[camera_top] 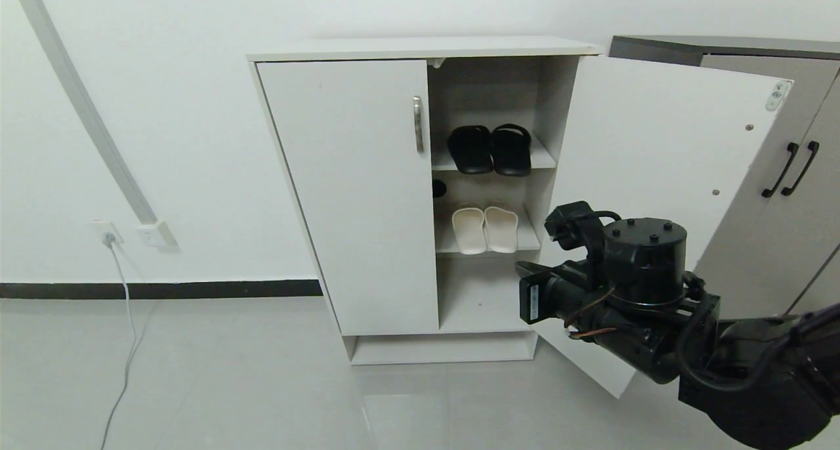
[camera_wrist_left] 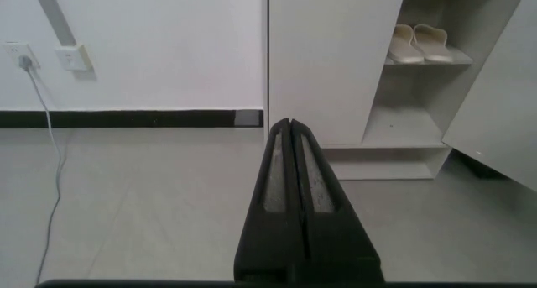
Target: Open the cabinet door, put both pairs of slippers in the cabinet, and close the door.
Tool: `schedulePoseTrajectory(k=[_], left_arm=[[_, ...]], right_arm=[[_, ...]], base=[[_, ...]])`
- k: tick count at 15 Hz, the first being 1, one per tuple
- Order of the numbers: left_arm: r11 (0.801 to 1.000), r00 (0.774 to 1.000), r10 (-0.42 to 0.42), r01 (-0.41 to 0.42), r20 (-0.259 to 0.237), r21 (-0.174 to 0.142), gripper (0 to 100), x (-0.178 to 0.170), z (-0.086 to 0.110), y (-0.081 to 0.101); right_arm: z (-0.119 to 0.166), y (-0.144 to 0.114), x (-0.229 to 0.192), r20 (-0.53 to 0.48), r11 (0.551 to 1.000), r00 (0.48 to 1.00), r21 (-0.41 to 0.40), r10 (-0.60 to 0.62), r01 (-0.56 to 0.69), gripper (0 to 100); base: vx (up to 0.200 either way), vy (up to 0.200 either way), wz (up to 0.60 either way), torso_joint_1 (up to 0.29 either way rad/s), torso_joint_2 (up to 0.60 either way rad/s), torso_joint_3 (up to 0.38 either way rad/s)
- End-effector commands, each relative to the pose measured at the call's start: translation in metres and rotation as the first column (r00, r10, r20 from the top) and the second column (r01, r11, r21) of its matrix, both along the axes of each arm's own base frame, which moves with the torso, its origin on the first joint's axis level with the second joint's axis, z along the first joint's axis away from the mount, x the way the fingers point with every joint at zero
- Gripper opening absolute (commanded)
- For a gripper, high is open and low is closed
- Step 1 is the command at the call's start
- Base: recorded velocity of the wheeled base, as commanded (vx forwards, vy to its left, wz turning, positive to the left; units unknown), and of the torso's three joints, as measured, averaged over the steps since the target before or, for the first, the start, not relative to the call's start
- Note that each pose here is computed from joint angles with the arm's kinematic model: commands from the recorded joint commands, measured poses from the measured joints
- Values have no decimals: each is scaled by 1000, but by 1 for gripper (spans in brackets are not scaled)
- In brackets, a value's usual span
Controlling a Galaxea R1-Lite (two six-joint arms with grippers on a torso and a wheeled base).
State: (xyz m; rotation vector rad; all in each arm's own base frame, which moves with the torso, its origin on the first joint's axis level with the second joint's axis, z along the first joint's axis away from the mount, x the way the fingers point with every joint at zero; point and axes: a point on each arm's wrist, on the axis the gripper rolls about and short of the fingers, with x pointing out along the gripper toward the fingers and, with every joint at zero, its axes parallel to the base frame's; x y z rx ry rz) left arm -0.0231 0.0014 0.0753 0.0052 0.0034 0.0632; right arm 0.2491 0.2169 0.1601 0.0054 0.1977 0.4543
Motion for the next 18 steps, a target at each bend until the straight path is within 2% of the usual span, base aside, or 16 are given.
schedulePoseTrajectory(k=[1,9,12,18], left_arm=[[1000,1000,1,-1,-1,-1,0,0,0,0],[1000,1000,1,-1,-1,-1,0,0,0,0],[1000,1000,1,-1,-1,-1,0,0,0,0],[1000,1000,1,-1,-1,-1,0,0,0,0]], right_arm=[[-1,-2,-1,1,1000,1000,-4,3,-3,0],[-6,0,1,-5,1000,1000,-21,-1,1,0],[-7,0,1,-4,1000,1000,-30,0,0,0],[-7,0,1,-2,999,1000,-34,0,0,0]], base=[[0,0,0,0,0,0],[0,0,0,1,-11,-13],[0,0,0,4,-183,-313],[0,0,0,58,-497,-369]])
